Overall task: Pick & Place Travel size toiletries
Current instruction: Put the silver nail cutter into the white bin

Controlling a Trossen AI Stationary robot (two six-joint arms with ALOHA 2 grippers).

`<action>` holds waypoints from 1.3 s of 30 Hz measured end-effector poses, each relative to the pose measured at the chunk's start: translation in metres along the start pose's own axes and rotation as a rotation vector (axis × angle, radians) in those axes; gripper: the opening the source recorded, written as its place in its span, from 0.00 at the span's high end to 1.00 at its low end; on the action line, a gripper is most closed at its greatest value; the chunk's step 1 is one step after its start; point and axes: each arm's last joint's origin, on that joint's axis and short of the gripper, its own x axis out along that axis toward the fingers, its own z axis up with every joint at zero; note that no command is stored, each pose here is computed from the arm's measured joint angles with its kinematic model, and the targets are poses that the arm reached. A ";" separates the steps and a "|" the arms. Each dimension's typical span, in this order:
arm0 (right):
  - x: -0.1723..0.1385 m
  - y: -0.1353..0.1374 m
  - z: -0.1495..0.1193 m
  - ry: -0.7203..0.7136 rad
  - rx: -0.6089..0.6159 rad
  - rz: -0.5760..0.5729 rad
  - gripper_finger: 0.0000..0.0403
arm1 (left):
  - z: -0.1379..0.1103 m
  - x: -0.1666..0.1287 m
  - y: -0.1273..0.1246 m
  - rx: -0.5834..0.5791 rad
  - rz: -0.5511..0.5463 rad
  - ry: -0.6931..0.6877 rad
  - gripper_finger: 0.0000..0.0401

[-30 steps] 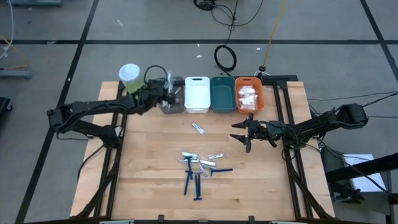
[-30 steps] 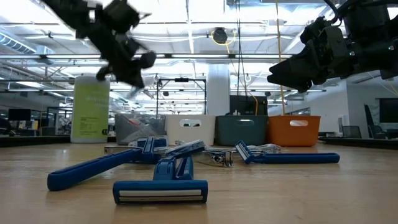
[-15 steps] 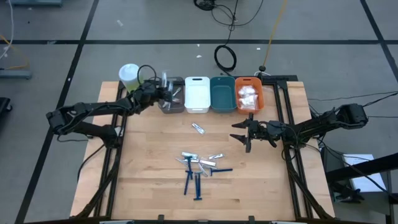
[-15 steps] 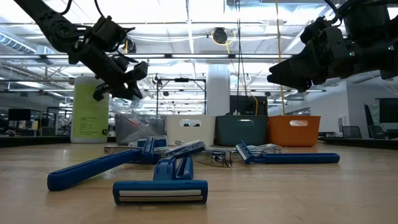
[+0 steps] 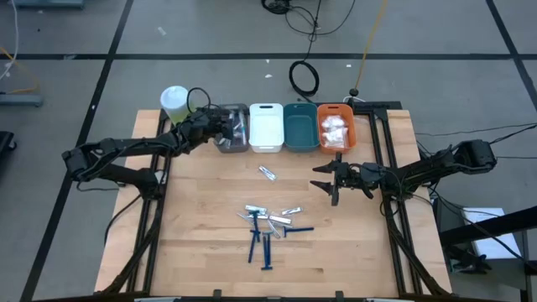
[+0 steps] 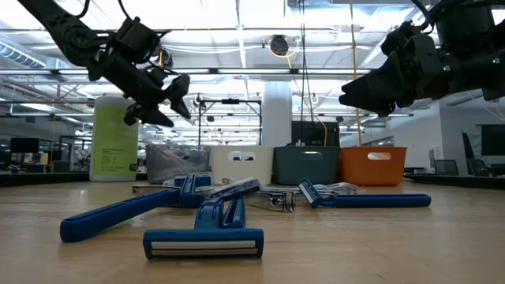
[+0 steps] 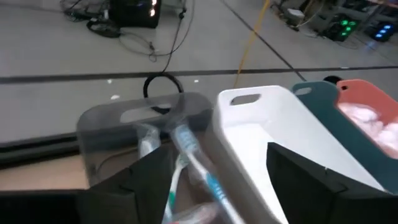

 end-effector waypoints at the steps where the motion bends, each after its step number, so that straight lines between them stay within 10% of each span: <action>1: 0.000 0.000 0.000 0.000 0.000 0.000 0.48 | 0.001 -0.001 -0.002 0.009 -0.023 -0.004 0.35; 11: 0.006 0.022 0.003 0.107 -0.086 0.094 0.48 | 0.003 -0.016 -0.028 0.045 -0.404 0.051 0.33; 23: 0.086 0.045 0.015 0.376 -0.124 -0.068 0.48 | -0.002 -0.027 -0.049 0.178 -0.530 -0.001 0.33; 39: 0.189 -0.001 -0.030 0.544 -0.129 -0.146 0.48 | -0.013 -0.038 -0.066 0.259 -0.615 0.016 0.33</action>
